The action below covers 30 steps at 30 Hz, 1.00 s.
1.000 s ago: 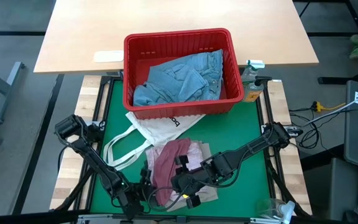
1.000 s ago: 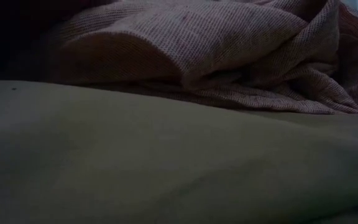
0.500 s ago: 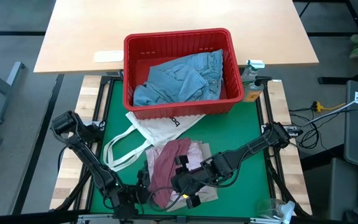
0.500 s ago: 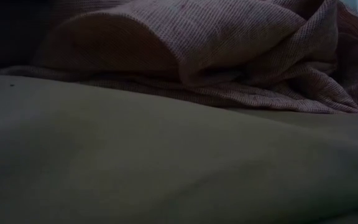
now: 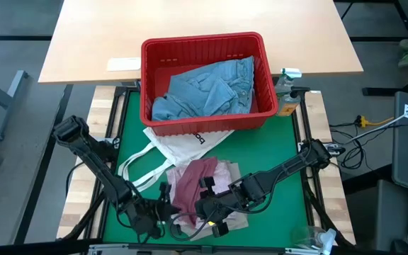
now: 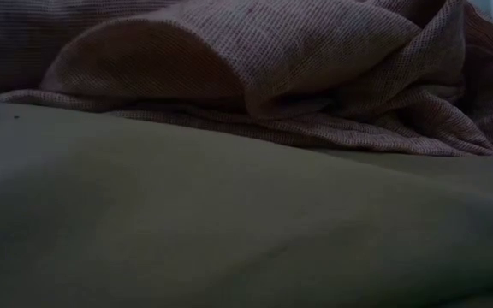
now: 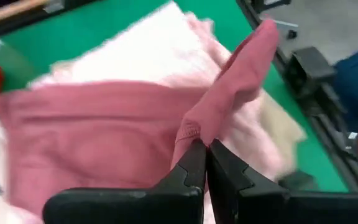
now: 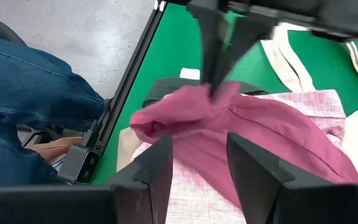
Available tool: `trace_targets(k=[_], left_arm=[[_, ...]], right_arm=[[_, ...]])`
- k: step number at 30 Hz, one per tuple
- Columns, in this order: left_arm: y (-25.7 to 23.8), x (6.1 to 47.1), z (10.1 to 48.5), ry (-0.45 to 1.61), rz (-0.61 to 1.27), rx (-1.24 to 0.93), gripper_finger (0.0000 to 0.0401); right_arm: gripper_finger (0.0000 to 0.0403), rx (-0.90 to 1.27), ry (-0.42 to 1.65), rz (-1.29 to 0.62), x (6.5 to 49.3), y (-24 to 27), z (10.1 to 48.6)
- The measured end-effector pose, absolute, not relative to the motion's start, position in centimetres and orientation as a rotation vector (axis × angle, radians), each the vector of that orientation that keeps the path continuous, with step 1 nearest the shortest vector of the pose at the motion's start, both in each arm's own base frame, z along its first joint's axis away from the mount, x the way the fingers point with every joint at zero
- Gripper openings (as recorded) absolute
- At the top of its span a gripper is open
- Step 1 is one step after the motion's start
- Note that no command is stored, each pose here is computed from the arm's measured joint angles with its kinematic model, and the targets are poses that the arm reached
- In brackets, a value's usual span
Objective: Fold laundry
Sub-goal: Fold the purple panty
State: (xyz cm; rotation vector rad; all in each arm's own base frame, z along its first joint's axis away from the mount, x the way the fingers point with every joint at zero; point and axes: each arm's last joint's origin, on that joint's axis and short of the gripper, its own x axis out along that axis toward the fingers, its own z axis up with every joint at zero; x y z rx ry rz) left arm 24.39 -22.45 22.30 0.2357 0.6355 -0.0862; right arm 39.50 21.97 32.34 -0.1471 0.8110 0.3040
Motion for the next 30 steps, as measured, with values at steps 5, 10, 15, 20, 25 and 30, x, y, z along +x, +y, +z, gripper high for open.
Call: trace_targets(k=[5, 10, 15, 20, 25, 30], left_arm=[[-20.6, 25.3, 23.4, 0.613, -0.05, 0.296, 0.0002], [-18.9, 26.5, 23.6, 0.623, -0.006, 0.329, 0.0002], [-17.2, 27.0, 23.1, 0.693, 0.049, 0.355, 0.0002], [-16.2, 27.3, 22.8, 0.73, 0.081, 0.365, 0.0002], [-15.5, 27.7, 22.8, 0.735, 0.105, 0.355, 0.0006], [-15.6, 27.6, 23.0, 0.73, 0.099, 0.354, 0.0007]], right_arm=[[0.015, -0.147, 0.811, 0.304, 39.5, 22.0, 32.3], [0.015, -0.147, 0.811, 0.304, 39.5, 22.0, 32.3], [0.015, -0.148, 0.811, 0.305, 39.5, 22.0, 32.3], [0.015, -0.149, 0.812, 0.303, 39.5, 22.0, 32.3], [0.015, -0.171, 0.816, 0.268, 39.5, 21.8, 32.3], [0.015, -0.195, 0.85, 0.242, 39.2, 21.6, 32.0]])
